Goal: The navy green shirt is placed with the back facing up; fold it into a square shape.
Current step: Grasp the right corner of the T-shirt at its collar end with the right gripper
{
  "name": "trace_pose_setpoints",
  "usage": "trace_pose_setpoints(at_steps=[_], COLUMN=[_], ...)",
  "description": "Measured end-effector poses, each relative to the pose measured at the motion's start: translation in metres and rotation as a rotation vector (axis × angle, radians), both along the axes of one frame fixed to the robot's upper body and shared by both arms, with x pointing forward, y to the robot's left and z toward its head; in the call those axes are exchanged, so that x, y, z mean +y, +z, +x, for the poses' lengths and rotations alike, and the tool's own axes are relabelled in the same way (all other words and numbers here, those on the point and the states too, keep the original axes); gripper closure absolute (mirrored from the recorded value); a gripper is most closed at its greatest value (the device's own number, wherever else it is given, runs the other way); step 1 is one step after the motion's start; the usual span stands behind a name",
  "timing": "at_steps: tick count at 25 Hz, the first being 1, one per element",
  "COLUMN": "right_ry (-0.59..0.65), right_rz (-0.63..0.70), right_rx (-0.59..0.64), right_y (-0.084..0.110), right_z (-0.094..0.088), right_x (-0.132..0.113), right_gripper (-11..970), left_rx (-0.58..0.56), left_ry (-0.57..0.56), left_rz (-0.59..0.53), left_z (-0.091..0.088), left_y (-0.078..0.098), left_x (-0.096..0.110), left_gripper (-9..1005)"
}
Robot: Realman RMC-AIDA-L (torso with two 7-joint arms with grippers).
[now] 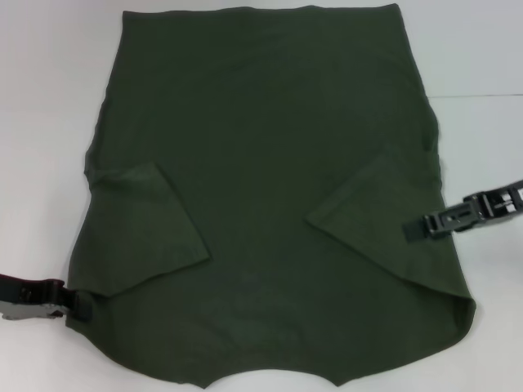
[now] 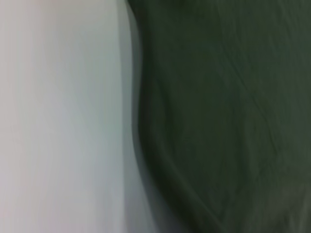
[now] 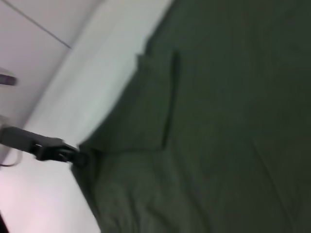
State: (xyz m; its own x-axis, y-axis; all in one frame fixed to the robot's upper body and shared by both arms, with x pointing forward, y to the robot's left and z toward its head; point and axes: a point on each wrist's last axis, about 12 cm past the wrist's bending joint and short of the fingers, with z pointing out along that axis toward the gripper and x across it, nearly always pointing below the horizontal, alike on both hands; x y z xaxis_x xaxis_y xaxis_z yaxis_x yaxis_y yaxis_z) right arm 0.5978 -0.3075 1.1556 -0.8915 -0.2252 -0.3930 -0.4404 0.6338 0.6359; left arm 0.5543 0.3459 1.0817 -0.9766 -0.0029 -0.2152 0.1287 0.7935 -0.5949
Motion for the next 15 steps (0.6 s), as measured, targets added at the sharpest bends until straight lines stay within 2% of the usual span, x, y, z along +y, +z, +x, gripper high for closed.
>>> trace_pose_setpoints(at_steps=[8,15], right_ry=[-0.063,-0.076], right_rz=[-0.115,-0.159], right_rx=[0.129,0.203], right_y=[-0.009,-0.019], right_z=[-0.006,-0.014], right_x=[-0.017,-0.023], right_gripper=[90,102], left_rx=[-0.014,-0.021], left_ry=[0.009,0.009], left_rz=[0.008,0.010], left_z=[0.002,0.004], left_y=[0.000,0.001], left_x=[0.001,0.000], left_gripper=[960,960])
